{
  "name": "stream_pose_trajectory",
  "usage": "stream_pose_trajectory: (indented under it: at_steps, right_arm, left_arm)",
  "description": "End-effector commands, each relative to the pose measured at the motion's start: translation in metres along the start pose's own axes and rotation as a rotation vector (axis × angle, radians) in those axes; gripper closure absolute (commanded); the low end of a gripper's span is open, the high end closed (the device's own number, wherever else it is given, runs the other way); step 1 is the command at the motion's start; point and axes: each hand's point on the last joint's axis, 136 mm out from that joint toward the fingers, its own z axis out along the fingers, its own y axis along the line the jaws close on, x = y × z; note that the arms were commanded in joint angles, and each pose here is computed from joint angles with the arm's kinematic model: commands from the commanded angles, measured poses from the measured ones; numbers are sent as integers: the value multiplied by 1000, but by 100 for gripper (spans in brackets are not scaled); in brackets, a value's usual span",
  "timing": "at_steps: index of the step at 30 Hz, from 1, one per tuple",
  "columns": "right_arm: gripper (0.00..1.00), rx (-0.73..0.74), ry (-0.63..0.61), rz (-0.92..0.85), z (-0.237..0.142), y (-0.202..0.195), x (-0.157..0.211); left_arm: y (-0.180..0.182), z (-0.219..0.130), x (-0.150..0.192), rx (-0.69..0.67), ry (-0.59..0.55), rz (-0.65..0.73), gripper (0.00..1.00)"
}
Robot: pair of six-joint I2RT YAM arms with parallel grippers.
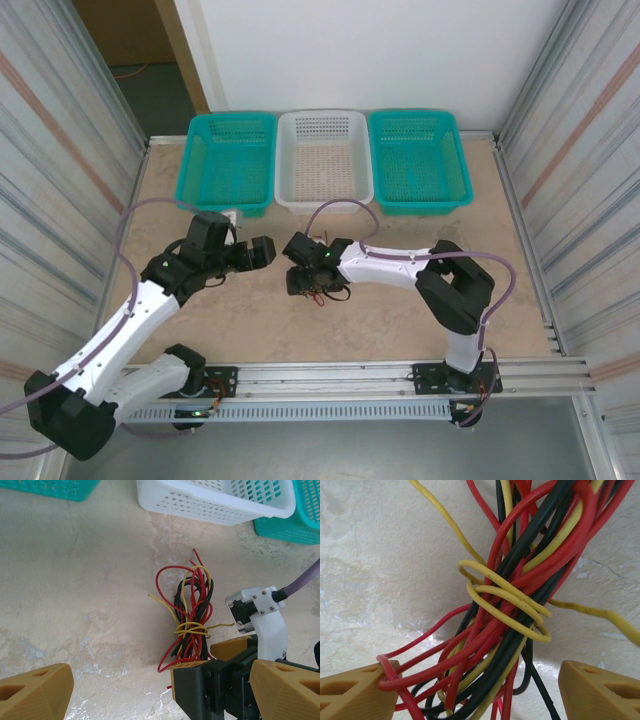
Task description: Untangle the cables
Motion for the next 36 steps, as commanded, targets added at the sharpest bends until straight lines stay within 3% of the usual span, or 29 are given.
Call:
stream_pose_trajectory:
  at_steps: [1,6,10,13,18,24,29,36]
  right_arm:
    - [27,34,38,9,2,-4,4]
    - [57,27,30,7,1,-6,3]
    - [75,12,-16,-13,-11,-10,-3]
    - [83,24,-61,-44,-26,-15,-10]
    - [86,-3,-161,-160,-66,-21,-22]
    - [86,-222,-219,-306,-125,-6,-23]
    - [83,-417,-231,-411,-175,18,-13]
    - [82,-538,-217,-479,-210,31,0]
  left_arm:
    - [-2,-1,4,27,19,-28,8]
    - [-3,5,6,38,35,-56,7]
    - [2,10,9,28,47,-80,7]
    - [6,11,8,44,51,-123,5]
    - [-8,0,-8,197,29,-172,1]
    - [-67,-15,-8,418,79,6,1]
    - [-96,-18,-8,586,102,7,1]
    - [-101,-36,-31,685,37,-14,1]
